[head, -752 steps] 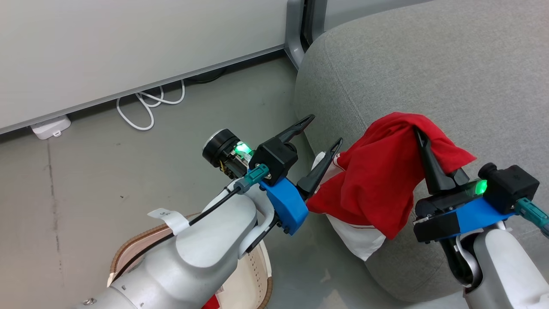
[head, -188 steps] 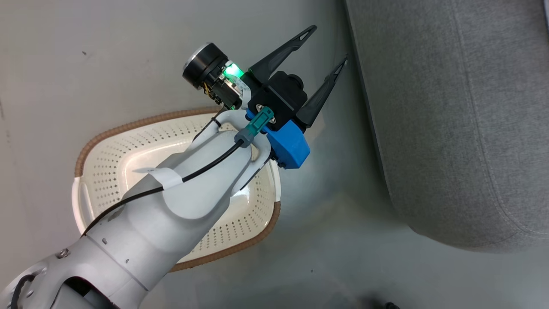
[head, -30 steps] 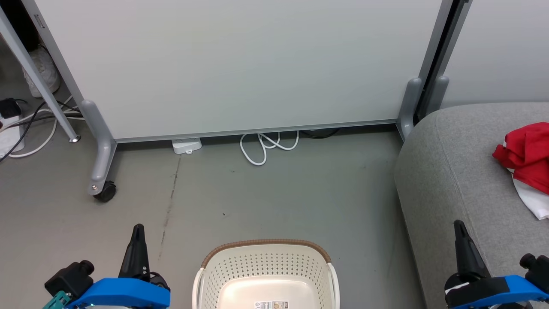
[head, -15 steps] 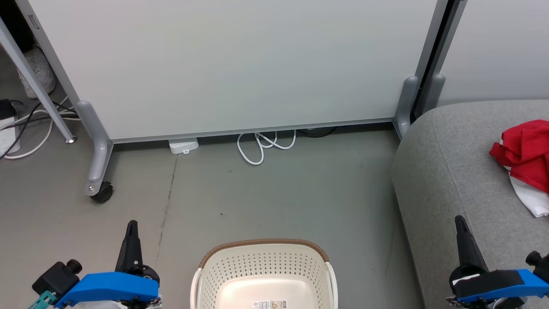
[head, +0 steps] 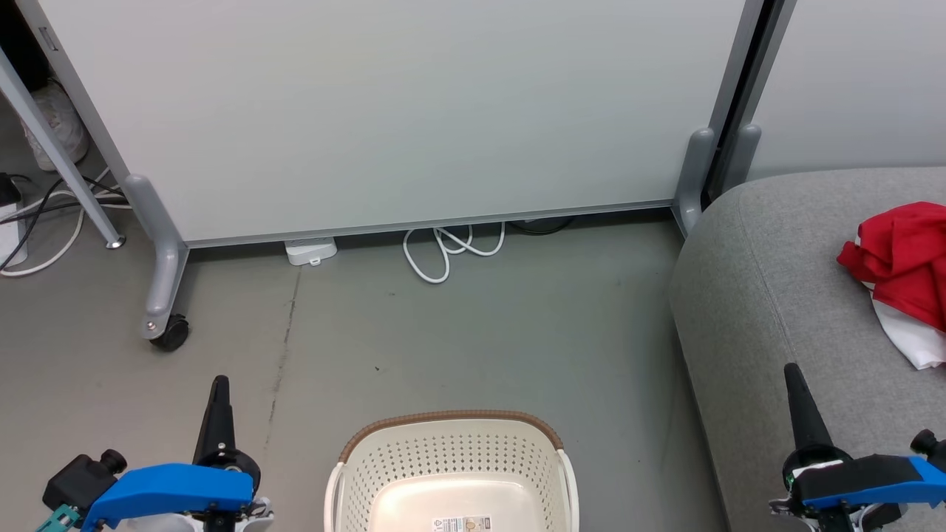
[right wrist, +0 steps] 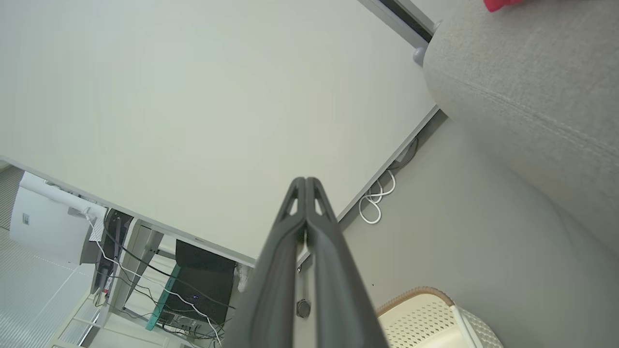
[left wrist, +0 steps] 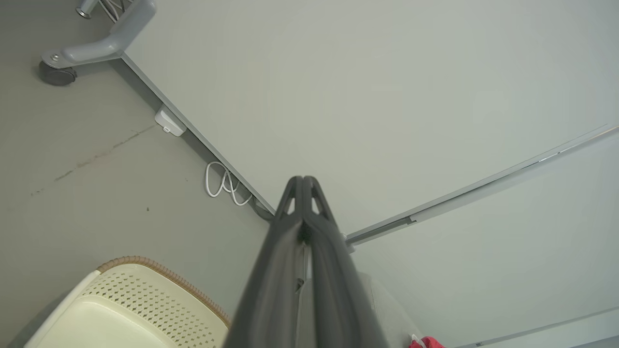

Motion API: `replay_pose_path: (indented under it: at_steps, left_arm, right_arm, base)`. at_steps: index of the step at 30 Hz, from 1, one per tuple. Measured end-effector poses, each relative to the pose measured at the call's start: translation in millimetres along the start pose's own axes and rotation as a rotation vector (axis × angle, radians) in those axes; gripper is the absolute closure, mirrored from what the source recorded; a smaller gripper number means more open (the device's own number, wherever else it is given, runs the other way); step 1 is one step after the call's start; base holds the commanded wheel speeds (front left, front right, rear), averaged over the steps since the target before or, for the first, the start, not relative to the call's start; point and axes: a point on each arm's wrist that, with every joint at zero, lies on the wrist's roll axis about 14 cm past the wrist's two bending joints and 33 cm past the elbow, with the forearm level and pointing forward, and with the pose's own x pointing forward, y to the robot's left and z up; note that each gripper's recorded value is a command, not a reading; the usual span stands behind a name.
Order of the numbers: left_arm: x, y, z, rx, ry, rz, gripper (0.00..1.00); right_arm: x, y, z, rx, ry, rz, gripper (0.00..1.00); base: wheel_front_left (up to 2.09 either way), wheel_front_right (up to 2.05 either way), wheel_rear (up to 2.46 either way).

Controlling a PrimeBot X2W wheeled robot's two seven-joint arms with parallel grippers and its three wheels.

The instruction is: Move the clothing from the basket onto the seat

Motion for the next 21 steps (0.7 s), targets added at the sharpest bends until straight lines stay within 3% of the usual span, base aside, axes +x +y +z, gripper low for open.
replay_pose_path:
  at_steps: [21]
  left_arm:
    - [8.0, -8.4, 4.0, -0.213, 0.007, -0.024, 1.0]
  right_arm:
    - [2.9, 2.1, 4.9, 0.214, 0.001, 0.006, 1.0]
  base:
    - [0.0, 0.0, 0.0]
